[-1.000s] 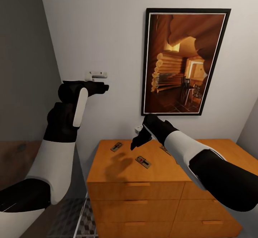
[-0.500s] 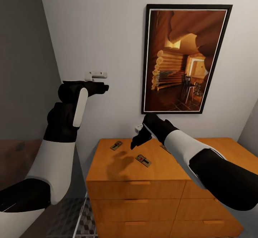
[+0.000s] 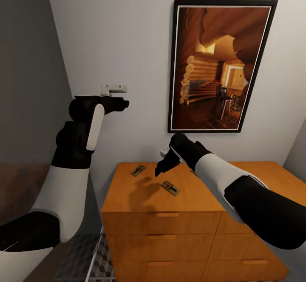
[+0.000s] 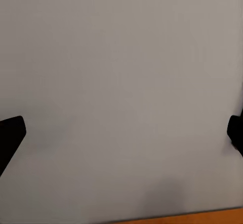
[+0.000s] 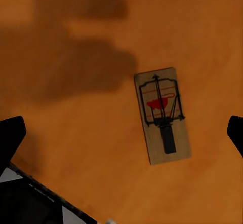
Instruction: Take the four mousetraps from the cabinet in the bathroom and place them on the bathroom floor. Make sure all four end up on the same floor surface, and ensure that at least two of them are either under or directly next to the same bathroom sink.
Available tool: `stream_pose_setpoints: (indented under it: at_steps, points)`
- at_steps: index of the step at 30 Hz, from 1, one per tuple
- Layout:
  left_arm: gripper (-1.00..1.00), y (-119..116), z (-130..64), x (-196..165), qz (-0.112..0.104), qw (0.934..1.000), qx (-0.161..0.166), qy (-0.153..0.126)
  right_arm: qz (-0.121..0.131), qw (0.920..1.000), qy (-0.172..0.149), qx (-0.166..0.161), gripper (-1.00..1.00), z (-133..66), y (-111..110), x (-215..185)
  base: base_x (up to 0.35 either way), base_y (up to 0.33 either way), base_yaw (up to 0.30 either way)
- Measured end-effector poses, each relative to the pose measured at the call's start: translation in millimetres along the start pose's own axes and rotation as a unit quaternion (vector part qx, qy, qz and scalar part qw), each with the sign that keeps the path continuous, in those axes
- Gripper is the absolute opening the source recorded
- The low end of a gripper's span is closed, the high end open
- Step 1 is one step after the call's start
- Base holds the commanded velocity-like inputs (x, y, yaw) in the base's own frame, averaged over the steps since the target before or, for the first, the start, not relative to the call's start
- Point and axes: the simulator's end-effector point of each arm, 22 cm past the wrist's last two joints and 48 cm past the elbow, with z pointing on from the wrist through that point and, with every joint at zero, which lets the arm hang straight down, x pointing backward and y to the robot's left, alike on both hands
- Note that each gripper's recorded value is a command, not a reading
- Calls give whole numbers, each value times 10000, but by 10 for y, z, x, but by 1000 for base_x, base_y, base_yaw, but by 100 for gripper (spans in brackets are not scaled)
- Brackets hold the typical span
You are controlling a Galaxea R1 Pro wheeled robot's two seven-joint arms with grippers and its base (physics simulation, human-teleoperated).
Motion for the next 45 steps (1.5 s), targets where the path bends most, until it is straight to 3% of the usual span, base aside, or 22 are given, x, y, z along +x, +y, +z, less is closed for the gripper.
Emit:
stream_pose_setpoints:
  at_steps: [45]
  points:
    - [100,43,18,205,-69,10000,-22,-53,27,10000,-13,36,100,200,-57,79,0,0,0]
